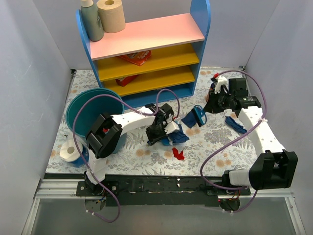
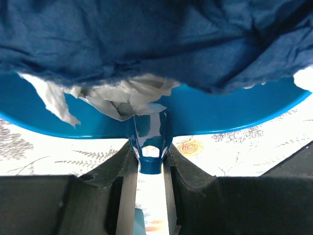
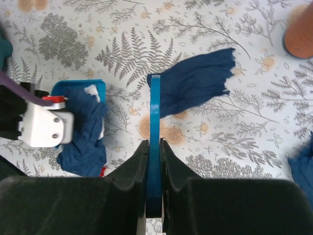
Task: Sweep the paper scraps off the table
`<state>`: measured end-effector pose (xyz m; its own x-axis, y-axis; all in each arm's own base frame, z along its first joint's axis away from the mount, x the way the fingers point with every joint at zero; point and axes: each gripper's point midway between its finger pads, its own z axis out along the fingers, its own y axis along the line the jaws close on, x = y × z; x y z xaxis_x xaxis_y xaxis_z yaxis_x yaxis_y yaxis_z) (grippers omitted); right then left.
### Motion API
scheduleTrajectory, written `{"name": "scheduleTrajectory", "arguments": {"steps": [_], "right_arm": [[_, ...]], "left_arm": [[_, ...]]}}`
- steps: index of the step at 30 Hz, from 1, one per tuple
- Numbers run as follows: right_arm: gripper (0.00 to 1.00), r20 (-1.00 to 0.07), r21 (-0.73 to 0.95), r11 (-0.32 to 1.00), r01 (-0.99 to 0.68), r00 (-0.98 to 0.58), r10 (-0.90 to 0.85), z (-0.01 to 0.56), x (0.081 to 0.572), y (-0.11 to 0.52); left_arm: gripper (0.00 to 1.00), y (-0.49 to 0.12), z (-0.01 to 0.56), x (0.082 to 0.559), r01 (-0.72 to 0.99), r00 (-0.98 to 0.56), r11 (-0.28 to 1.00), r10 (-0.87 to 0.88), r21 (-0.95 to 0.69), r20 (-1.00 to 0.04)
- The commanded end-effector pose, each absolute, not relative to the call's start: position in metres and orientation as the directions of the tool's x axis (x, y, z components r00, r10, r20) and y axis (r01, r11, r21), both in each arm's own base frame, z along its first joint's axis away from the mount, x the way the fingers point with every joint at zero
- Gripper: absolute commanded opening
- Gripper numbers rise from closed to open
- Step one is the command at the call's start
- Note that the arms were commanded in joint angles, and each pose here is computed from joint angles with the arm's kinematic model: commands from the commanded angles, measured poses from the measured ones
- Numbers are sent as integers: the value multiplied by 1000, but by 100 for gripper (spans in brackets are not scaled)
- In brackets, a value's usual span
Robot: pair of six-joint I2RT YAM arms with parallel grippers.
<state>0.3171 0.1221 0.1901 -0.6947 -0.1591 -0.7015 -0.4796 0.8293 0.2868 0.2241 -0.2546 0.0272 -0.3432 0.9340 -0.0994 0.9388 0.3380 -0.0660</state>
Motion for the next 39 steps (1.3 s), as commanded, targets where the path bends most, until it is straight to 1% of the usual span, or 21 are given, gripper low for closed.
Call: {"name": "scheduleTrajectory", "arguments": {"steps": [1, 4, 5, 7, 8, 14, 15, 21, 22, 24, 27, 33, 39], "right_arm": [[1, -684, 329, 840, -431, -722, -103, 185, 316, 111], [1, -659, 354, 845, -400, -748, -78, 173, 310, 108], [1, -656, 358, 843, -401, -751, -78, 170, 309, 108], [1, -649, 364, 845, -392, -757, -71, 164, 307, 108], [1, -646, 367, 845, -389, -760, -69, 163, 307, 107], [1, -629, 378, 846, -376, -775, -63, 150, 306, 107], [1, -628, 378, 848, -371, -776, -60, 149, 306, 106], [1, -604, 395, 846, -359, -795, -55, 139, 302, 106], [1, -599, 398, 845, -357, -799, -56, 137, 302, 106], [1, -593, 400, 845, -354, -803, -56, 134, 301, 106], [1, -577, 415, 846, -333, -816, -38, 131, 302, 107], [1, -551, 422, 846, -324, -833, -44, 121, 300, 107], [1, -539, 429, 844, -321, -841, -46, 117, 305, 108]], "left_arm": [[0, -282, 98, 249, 947, -302, 320, 904, 9, -302], [0, -282, 123, 255, 944, -295, 327, 895, 42, -335], [0, -284, 139, 259, 941, -289, 333, 885, 63, -365], [0, -279, 153, 261, 936, -287, 341, 884, 89, -370], [0, -278, 166, 263, 931, -283, 349, 875, 106, -394], [0, -256, 201, 265, 892, -331, 427, 840, 148, -431], [0, -247, 209, 269, 874, -339, 450, 835, 182, -433], [0, -210, 245, 290, 788, -406, 561, 782, 251, -474], [0, -200, 256, 296, 761, -417, 591, 762, 268, -495], [0, -186, 265, 303, 728, -425, 610, 759, 312, -493], [0, -167, 287, 312, 671, -437, 652, 733, 353, -521], [0, -128, 322, 330, 548, -476, 751, 642, 369, -601], [0, -88, 330, 332, 454, -532, 808, 584, 376, -613]]}}
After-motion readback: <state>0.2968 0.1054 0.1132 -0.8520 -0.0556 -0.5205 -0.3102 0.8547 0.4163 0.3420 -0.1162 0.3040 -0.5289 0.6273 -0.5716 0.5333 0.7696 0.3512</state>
